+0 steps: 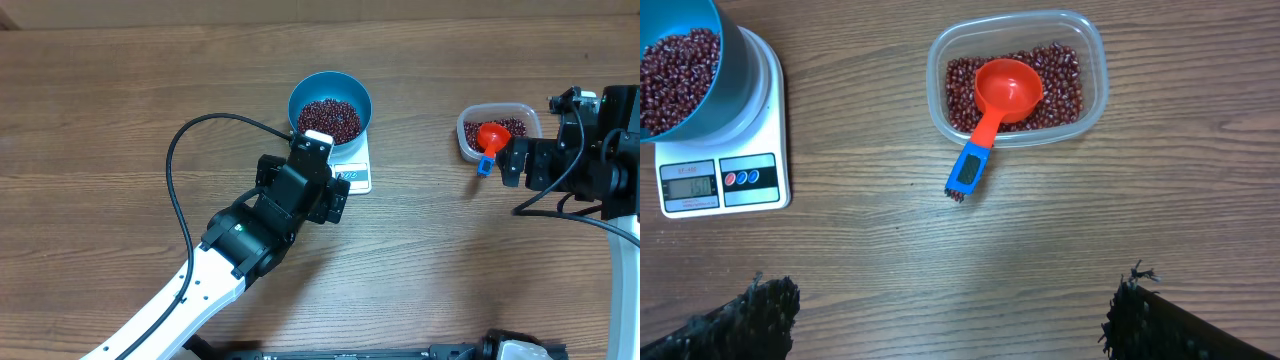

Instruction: Scoop item into bowl and weigh 150g on scale

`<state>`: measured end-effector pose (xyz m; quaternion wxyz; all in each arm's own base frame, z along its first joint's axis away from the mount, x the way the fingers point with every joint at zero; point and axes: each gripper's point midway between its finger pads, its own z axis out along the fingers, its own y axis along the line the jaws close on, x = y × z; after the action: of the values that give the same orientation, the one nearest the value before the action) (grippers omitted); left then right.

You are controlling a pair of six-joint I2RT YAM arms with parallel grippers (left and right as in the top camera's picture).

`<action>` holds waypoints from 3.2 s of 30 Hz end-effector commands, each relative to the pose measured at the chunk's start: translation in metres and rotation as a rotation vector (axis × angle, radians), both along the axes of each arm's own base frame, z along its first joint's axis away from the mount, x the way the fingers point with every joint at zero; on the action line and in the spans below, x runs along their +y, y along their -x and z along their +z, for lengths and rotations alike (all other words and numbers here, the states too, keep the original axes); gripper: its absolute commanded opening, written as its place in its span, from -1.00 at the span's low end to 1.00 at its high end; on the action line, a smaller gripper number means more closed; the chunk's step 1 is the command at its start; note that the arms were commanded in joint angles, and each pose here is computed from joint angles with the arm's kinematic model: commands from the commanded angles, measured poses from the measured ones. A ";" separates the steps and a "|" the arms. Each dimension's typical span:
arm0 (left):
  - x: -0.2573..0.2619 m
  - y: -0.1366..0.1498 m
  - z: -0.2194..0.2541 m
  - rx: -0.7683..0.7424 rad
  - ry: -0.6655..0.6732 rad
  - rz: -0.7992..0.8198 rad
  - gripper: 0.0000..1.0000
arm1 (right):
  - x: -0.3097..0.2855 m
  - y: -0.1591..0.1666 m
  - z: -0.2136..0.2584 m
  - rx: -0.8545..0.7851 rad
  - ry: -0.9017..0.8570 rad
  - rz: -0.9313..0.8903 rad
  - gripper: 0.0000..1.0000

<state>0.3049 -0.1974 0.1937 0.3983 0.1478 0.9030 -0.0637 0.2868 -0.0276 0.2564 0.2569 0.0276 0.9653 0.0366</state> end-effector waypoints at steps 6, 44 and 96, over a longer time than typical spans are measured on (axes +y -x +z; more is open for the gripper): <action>0.002 -0.001 -0.006 0.009 -0.008 0.018 1.00 | 0.001 -0.003 0.010 -0.032 0.000 0.007 1.00; 0.002 -0.001 -0.006 0.009 -0.008 0.018 0.99 | 0.001 -0.003 0.010 -0.032 0.000 0.007 1.00; -0.009 0.000 -0.044 0.119 -0.048 -0.019 0.99 | 0.001 -0.003 0.010 -0.032 0.000 0.007 1.00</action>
<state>0.3079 -0.2013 0.1697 0.3695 0.1563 0.9146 -0.0498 0.2867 -0.0276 0.2563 0.2566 0.0278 0.9654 0.0367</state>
